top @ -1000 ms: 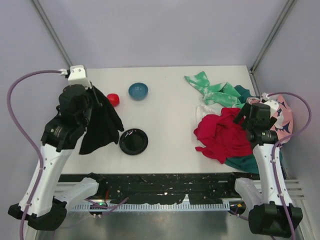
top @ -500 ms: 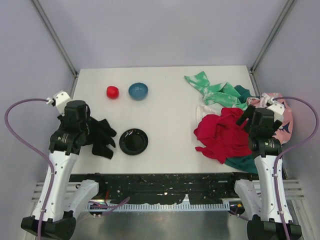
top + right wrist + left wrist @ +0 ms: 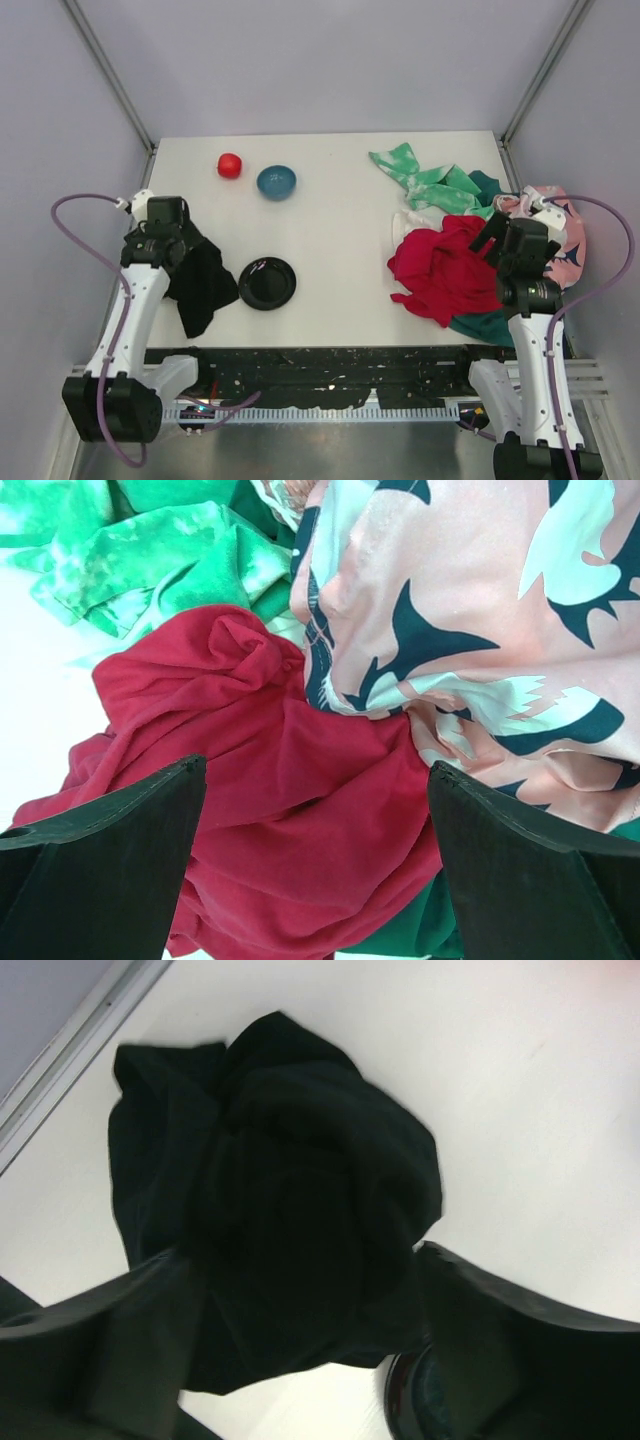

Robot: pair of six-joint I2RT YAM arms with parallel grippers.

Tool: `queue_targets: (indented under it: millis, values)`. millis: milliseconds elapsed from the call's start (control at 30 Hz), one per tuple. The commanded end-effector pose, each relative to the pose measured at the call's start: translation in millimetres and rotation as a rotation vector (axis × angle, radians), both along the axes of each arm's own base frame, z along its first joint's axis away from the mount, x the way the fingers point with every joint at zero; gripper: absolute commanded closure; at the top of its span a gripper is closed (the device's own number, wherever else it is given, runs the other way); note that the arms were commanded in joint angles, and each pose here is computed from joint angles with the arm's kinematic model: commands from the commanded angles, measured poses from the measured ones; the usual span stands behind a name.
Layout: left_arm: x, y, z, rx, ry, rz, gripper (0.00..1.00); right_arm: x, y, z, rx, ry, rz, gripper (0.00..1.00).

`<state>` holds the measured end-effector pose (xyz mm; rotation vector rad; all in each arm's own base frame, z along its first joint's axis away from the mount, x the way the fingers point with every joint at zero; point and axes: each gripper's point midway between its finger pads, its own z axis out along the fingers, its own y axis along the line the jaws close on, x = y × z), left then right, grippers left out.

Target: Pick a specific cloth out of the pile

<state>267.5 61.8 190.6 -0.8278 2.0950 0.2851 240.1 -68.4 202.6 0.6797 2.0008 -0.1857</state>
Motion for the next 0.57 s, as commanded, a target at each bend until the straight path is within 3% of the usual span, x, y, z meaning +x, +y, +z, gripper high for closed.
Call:
queue_targets:
  millis: [0,133,367,533]
  values:
    - [18.3,-9.3,6.6,-0.067,0.01,-0.003,0.01,8.1,8.0,30.4,-0.009,-0.143,0.054,0.05]
    - [14.1,-9.1,18.8,-0.064,-0.001,-0.006,0.0,10.5,16.0,49.2,-0.003,-0.233,0.1,0.05]
    - [3.7,-26.1,57.9,-0.117,-0.236,-0.103,0.01,6.0,18.0,57.3,-0.016,-0.281,0.115,0.05]
    - [-6.5,-31.3,67.7,-0.126,-0.285,-0.138,0.0,4.2,17.2,60.6,-0.023,-0.315,0.109,0.05]
